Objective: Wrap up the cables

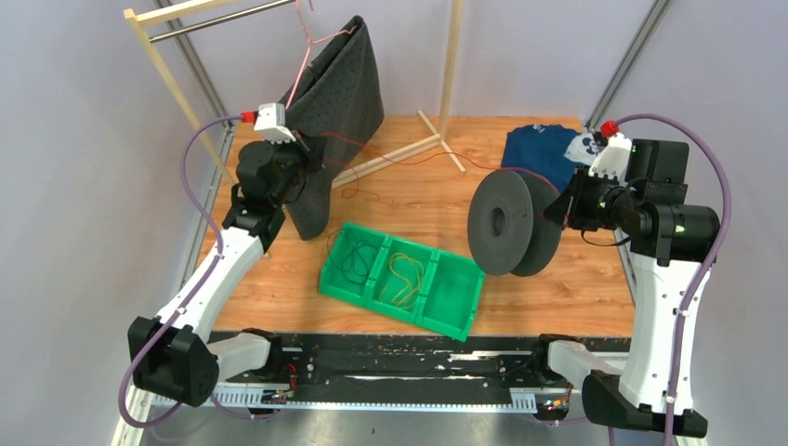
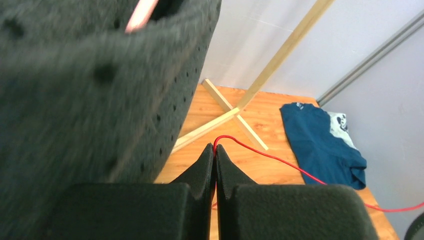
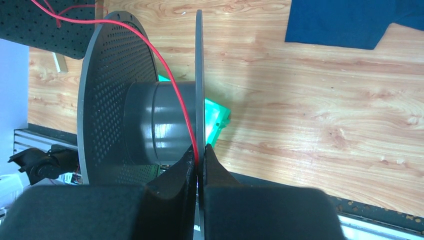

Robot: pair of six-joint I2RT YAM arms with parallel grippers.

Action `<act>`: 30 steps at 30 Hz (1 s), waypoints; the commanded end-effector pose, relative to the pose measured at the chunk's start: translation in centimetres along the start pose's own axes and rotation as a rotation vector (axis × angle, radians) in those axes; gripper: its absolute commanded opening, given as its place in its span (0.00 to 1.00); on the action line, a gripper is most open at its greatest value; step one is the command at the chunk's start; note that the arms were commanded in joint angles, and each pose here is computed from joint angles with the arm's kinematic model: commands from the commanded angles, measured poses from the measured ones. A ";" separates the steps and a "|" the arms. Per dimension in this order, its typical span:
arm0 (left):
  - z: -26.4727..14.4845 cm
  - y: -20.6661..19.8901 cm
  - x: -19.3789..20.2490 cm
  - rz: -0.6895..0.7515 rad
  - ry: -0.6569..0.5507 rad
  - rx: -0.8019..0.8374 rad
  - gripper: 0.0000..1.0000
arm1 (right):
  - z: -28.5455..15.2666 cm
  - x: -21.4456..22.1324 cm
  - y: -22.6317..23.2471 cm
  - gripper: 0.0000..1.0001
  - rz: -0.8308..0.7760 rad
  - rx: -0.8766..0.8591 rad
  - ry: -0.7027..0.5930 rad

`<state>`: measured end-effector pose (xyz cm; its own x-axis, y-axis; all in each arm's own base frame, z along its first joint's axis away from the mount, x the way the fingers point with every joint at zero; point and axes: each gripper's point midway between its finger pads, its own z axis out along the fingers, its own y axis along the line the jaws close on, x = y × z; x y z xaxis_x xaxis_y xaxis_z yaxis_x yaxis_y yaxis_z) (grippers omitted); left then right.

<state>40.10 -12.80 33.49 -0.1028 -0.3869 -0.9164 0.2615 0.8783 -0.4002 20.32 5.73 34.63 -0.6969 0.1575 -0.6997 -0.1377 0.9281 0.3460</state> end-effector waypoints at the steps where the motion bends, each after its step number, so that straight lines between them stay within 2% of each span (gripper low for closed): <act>1: -1.7 -1.1 -2.4 -0.040 -0.105 0.080 0.00 | -0.9 -1.3 0.7 0.01 -0.016 -0.008 -0.069; 7: -3.6 -6.7 -7.4 -0.065 -0.212 0.321 0.00 | 0.2 -0.8 0.7 0.01 -0.020 -0.035 -0.047; 15: -7.0 -12.8 -12.8 -0.069 -0.260 0.577 0.00 | 1.7 1.7 0.5 0.01 -0.072 -0.093 -0.015; 18: -8.6 -15.0 -14.6 -0.088 -0.267 0.671 0.00 | 1.9 2.5 1.4 0.01 -0.109 -0.164 -0.028; 25: -10.3 -16.3 -19.0 -0.122 -0.363 0.679 0.00 | -0.6 2.8 4.4 0.01 -0.264 -0.313 -0.151; 30: -12.4 -17.7 -22.3 -0.116 -0.443 0.716 0.00 | -1.0 4.1 4.7 0.01 -0.309 -0.339 -0.162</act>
<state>28.13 -16.86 57.59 0.1283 -0.6367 -0.7603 0.8061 0.5136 -0.2941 17.00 9.04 33.23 -0.5480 0.0122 -0.8364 -0.4483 0.8399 0.3060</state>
